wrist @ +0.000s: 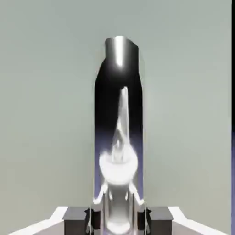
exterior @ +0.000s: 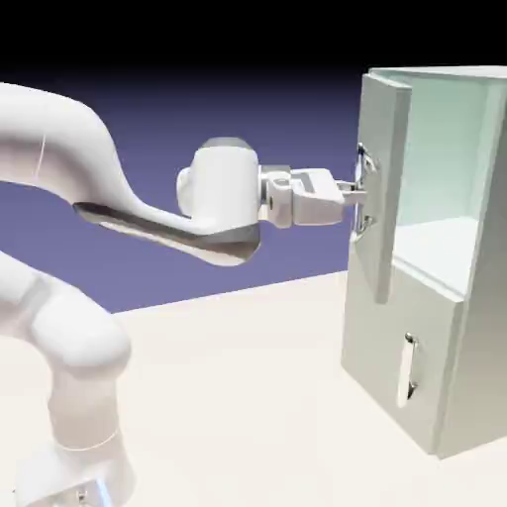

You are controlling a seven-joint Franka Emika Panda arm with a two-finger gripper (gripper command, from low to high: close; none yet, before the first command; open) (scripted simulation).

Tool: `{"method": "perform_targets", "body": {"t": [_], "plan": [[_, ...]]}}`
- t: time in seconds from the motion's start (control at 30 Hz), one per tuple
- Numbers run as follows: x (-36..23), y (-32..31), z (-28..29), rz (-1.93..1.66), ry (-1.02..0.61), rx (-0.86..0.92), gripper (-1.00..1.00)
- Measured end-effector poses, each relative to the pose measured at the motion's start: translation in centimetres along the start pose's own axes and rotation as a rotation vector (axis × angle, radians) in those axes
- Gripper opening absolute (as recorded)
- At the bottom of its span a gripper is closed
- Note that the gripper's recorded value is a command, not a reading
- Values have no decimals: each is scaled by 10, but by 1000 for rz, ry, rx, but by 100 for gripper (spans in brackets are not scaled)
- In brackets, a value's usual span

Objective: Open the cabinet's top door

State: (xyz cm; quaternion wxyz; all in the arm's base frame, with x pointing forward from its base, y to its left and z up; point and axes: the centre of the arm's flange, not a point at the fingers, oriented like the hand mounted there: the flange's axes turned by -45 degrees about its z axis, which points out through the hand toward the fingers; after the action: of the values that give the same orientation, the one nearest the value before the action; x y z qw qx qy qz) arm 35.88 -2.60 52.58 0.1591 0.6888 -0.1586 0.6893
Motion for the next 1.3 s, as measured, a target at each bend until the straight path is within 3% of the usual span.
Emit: {"method": "perform_targets", "body": {"t": [0.67,1.3], "plan": [[0,-43,-59,-1,0,-245,-100],[0,-161,-136,0,0,-719,-100]]}}
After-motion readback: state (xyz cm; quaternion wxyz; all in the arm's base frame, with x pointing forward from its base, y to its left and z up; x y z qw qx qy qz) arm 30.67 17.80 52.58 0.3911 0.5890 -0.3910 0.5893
